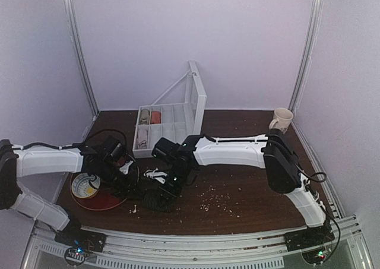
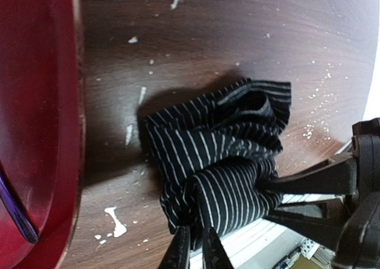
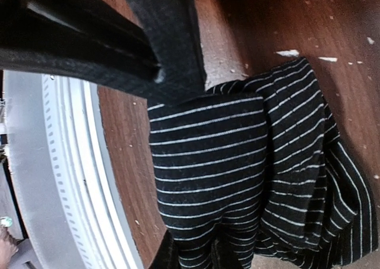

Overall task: Roll the underwear
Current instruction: Roll the underwear at the center of the board.

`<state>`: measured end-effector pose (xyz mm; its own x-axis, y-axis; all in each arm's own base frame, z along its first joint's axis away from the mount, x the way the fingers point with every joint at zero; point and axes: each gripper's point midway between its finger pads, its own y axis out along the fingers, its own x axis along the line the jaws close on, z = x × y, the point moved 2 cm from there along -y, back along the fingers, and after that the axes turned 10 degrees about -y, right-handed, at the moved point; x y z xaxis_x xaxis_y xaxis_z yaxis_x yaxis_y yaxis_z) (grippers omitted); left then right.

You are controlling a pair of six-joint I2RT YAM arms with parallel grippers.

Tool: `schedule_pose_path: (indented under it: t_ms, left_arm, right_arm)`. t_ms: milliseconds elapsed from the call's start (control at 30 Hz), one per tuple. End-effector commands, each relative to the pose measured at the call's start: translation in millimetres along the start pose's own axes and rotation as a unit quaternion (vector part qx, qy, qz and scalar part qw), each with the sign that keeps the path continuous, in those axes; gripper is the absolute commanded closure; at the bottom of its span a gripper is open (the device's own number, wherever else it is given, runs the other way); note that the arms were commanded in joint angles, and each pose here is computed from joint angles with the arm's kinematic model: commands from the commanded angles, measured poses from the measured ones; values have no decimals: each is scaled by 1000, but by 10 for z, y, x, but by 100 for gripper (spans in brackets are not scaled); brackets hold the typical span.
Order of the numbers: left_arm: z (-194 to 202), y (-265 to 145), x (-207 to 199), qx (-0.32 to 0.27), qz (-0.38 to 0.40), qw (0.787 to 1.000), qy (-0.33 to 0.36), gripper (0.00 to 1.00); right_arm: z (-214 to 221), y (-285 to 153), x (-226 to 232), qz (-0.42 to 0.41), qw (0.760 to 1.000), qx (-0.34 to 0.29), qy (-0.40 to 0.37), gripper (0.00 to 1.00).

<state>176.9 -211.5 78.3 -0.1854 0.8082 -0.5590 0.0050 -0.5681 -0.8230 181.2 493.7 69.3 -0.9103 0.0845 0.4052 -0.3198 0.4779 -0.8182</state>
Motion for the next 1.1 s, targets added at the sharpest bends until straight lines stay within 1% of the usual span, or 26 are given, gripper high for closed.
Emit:
schedule_pose_path:
  t_ms: [0, 233, 533, 667, 833, 1000, 1067]
  left_arm:
    - [-21, 35, 88, -9, -8, 1000, -15, 87]
    - [-29, 83, 180, -12, -27, 999, -28, 87]
    - [-42, -189, 56, -51, -14, 999, -11, 87]
    - [-25, -296, -59, -61, 12, 998, 8, 87]
    - [-6, -302, -91, -57, 24, 998, 16, 89]
    - [22, -203, -149, -42, 37, 998, 26, 89]
    - [23, -146, -158, -36, 30, 998, 30, 89]
  right_arm:
    - [295, 261, 3, -51, 995, 62, 64, 100]
    - [225, 336, -46, -87, 991, 52, 90, 100]
    - [165, 334, -234, -119, 984, 23, 131, 100]
    - [144, 355, -273, -128, 982, 18, 139, 100]
    - [122, 405, -373, -124, 980, 12, 153, 100]
    - [70, 388, -450, -122, 980, 4, 158, 100]
    - [80, 396, -475, -126, 978, 3, 164, 100]
